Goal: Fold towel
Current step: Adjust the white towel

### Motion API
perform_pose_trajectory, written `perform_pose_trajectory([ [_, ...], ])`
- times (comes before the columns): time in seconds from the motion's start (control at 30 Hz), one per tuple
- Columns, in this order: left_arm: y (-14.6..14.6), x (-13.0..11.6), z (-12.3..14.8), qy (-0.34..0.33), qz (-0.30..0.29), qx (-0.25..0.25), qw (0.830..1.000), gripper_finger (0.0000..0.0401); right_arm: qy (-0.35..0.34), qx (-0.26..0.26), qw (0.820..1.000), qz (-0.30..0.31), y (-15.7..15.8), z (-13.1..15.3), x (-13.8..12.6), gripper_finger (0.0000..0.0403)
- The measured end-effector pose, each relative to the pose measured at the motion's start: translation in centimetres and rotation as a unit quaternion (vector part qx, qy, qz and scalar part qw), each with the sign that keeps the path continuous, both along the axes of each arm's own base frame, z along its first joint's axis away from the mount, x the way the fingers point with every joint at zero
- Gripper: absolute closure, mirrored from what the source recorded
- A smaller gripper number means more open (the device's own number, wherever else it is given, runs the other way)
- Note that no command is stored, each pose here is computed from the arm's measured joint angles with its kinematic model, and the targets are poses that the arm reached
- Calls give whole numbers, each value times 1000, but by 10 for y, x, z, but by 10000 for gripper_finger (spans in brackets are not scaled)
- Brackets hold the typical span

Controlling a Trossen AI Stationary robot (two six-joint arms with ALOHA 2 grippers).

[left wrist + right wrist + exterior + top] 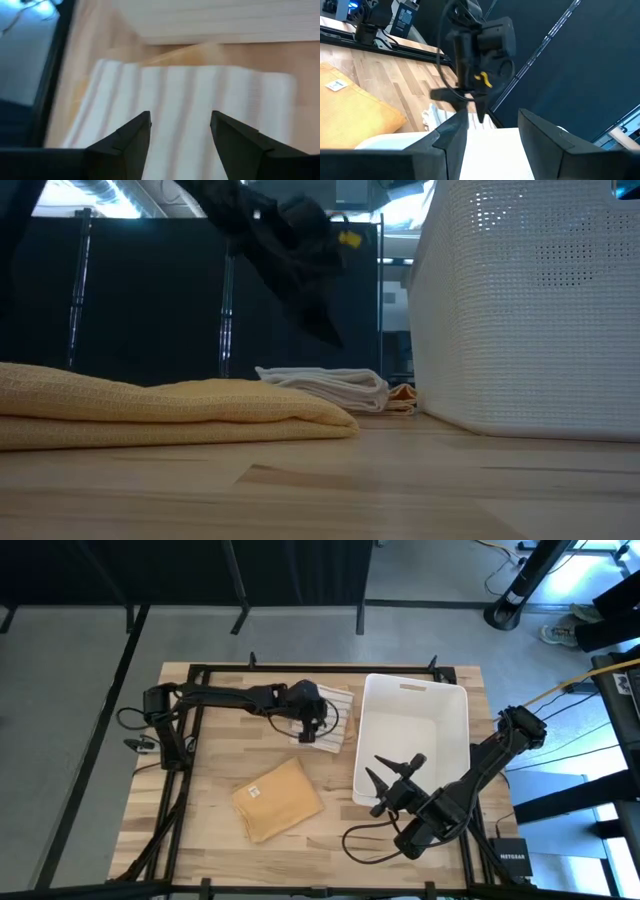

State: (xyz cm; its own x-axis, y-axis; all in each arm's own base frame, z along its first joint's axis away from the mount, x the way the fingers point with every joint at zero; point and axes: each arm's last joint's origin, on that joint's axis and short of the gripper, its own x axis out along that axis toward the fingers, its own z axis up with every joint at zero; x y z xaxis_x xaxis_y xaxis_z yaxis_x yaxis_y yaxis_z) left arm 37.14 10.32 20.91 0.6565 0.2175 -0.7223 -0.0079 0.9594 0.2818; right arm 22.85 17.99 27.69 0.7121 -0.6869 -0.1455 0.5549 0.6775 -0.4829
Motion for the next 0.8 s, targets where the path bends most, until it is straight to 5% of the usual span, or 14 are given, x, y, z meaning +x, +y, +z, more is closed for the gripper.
perform_pose_trajectory([
  [0.37,32,-9,-56,112,57,-57,990,214,2,-2,1000,0,0,0,0,226],
  [0.8,19,-51,-55,284,114,-82,949,215,13,1,1000,4,0,-1,0,226],
])
